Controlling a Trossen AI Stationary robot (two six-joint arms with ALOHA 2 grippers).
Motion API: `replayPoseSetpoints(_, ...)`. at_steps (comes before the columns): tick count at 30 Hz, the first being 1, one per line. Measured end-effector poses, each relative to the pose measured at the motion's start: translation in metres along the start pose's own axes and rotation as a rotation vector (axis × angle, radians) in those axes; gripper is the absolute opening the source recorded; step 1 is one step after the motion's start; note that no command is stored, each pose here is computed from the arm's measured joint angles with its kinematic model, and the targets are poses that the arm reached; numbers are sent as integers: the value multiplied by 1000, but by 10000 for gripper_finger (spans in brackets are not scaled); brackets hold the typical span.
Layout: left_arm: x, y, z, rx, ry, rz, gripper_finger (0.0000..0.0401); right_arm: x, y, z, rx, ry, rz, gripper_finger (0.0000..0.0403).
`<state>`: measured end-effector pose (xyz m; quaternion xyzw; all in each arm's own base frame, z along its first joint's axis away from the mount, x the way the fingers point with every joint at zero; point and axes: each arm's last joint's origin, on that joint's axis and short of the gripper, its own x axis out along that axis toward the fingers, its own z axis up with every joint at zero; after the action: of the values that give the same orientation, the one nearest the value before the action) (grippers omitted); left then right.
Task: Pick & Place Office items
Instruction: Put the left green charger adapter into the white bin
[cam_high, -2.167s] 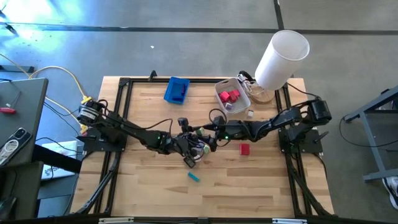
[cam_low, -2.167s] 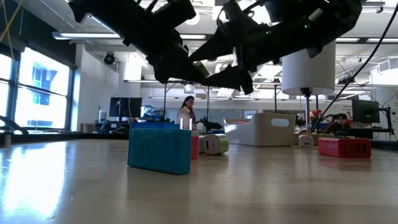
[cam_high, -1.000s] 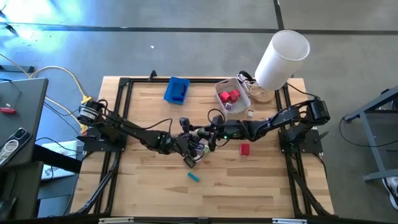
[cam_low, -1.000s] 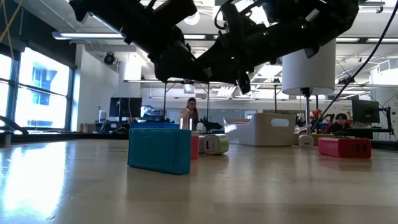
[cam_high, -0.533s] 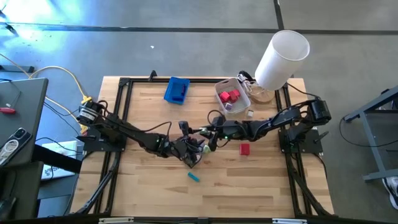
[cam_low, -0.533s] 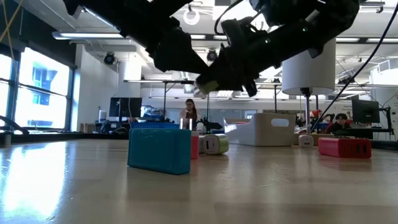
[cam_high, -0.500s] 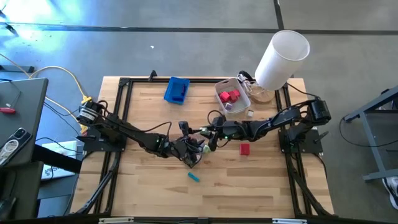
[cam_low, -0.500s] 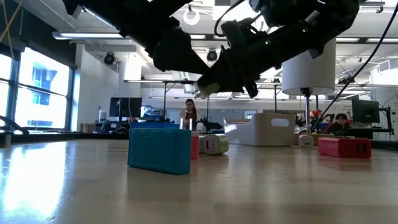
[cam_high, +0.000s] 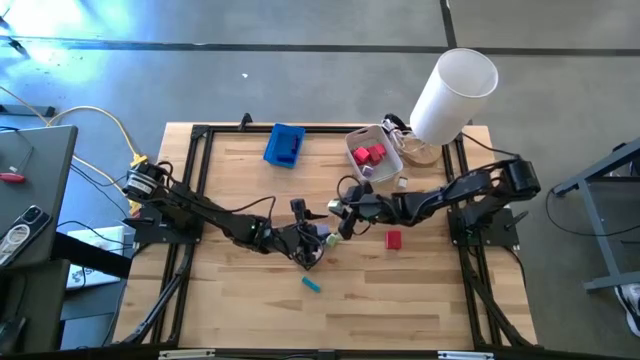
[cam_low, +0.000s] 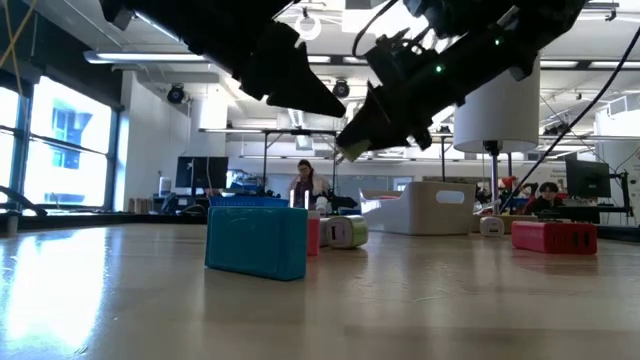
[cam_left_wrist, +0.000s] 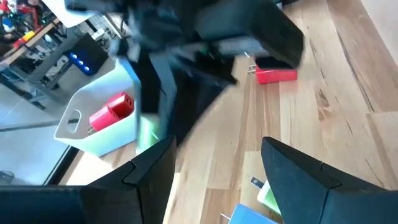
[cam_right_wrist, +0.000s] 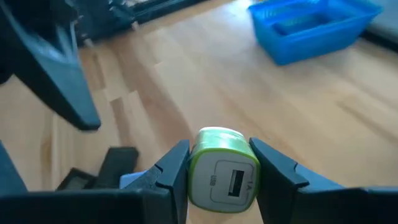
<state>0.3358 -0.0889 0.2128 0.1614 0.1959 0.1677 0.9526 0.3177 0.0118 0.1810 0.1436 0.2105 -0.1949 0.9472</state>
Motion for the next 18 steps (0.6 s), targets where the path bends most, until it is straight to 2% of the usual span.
replayPoseSetpoints(4, 1, 0, -1, -18, 6, -22, 227, -15, -4, 9, -23, -5, -69, 124)
replayPoseSetpoints(9, 3, 1, -5, -37, 35, -131, 227, -38, -11, 21, -57, -17, -166, 124)
replayPoseSetpoints(15, 16, 16, -13, -150, 107, -218, 227, -66, -22, 34, -80, -53, -284, 124)
replayPoseSetpoints(18, 22, 23, -15, -220, 120, -309, 227, -75, -30, 40, -86, -67, -333, 124)
